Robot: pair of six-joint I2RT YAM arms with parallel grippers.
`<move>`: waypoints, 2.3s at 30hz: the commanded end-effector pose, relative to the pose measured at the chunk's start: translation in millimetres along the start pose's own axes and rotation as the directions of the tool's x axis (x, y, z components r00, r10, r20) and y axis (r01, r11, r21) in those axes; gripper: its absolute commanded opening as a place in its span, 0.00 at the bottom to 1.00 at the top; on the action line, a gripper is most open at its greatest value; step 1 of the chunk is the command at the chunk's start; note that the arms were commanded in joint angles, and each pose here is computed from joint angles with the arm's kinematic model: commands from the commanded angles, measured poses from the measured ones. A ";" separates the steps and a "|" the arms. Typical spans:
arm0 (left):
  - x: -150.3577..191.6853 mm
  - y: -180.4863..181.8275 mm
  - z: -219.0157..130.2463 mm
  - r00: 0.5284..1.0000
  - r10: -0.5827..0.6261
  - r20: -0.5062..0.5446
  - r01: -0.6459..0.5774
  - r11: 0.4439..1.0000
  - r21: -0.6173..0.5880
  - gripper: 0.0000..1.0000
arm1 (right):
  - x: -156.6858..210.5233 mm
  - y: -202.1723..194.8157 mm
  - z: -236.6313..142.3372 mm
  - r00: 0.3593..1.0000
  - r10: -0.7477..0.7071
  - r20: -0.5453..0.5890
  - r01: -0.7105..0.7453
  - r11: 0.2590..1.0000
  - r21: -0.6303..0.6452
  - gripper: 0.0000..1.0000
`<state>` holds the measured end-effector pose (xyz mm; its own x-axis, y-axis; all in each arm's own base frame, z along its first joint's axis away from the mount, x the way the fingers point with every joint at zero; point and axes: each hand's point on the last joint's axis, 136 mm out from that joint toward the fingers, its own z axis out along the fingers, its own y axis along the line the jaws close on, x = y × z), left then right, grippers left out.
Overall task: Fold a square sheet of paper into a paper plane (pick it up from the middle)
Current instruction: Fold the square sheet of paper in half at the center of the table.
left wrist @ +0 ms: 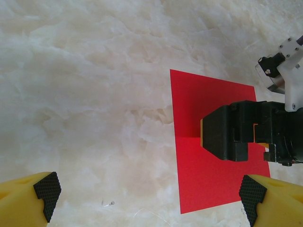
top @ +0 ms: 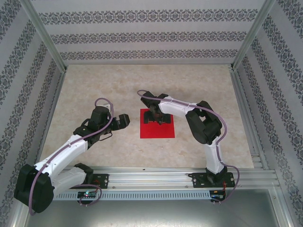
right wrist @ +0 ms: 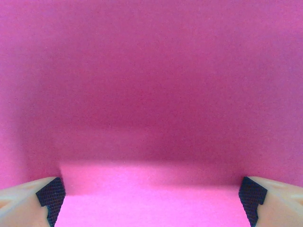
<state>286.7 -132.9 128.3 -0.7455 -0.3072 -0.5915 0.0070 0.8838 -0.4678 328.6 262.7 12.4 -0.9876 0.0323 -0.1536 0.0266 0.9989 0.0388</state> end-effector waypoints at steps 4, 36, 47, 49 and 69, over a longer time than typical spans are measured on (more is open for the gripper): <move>-7.9 0.6 -2.6 1.000 -0.010 0.015 0.010 1.000 -0.008 1.00 | 28.1 -12.6 29.3 0.995 0.014 -0.096 -0.008 0.998 0.067 0.97; -8.0 -0.1 -2.1 1.000 -0.012 0.009 0.012 1.000 -0.009 1.00 | 10.8 0.1 7.6 0.999 0.011 -0.037 -0.011 1.000 -0.020 0.72; -8.5 -1.1 -1.9 1.000 -0.018 0.003 0.018 1.000 -0.010 1.00 | -4.7 -1.3 -25.9 0.998 0.046 0.036 -0.043 0.996 -0.083 0.44; -8.9 -0.8 -1.6 1.000 -0.016 0.004 0.016 1.000 -0.013 1.00 | -4.8 -2.6 -26.6 0.998 0.058 0.036 -0.054 0.994 -0.099 0.39; -11.0 -7.7 0.4 0.999 -0.034 -0.010 0.034 0.999 0.010 1.00 | -42.0 47.7 -113.6 0.951 0.309 0.011 -0.191 0.616 -0.764 0.38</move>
<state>289.5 -136.0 129.4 -0.7584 -0.3060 -0.5755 0.0013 0.8822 -0.4708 345.6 288.4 122.3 -0.9307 0.3049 -0.2020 0.0875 0.7219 0.6865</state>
